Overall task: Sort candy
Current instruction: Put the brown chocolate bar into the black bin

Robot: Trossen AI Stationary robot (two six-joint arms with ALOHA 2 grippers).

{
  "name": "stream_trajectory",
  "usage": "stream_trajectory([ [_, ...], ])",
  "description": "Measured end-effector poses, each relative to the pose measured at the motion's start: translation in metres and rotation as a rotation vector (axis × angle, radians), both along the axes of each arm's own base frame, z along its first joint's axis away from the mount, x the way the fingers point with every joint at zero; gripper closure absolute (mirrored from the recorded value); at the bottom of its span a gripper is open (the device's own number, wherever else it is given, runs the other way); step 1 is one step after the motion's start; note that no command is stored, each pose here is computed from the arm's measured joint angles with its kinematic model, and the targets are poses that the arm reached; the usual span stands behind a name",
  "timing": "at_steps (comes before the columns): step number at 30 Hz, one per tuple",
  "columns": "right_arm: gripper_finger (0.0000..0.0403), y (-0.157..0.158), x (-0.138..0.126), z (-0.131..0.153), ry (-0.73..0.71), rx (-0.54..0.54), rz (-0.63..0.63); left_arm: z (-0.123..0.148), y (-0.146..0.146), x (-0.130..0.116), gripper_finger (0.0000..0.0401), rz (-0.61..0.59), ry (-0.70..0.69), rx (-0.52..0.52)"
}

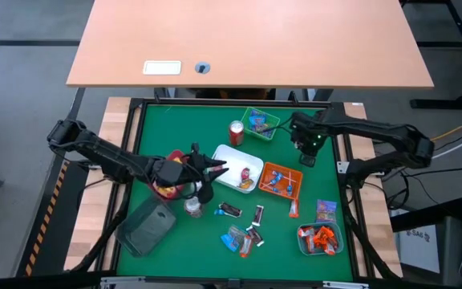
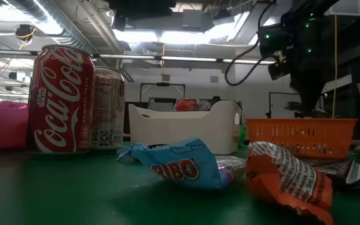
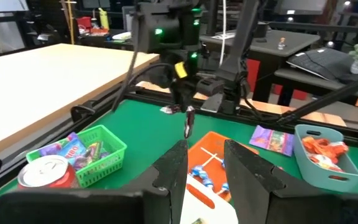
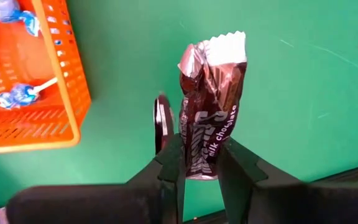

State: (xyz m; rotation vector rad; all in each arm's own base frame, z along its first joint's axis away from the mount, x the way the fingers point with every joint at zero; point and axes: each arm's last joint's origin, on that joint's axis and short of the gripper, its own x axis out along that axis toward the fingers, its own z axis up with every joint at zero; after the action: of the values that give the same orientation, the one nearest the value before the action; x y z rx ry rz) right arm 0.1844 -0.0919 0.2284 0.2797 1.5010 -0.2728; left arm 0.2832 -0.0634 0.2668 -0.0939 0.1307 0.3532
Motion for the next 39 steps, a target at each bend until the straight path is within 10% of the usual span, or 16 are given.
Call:
stream_trajectory([
  [18,0.0336,0.001,-0.004,0.022,-0.182,-0.126,0.082,0.010,0.038,0.007,0.0302,0.134,-0.119,-0.039],
  [39,0.0336,-0.007,0.044,0.077,-1.086,-0.097,0.284,0.011,0.069,0.011,0.0228,0.094,-0.152,-0.118],
])
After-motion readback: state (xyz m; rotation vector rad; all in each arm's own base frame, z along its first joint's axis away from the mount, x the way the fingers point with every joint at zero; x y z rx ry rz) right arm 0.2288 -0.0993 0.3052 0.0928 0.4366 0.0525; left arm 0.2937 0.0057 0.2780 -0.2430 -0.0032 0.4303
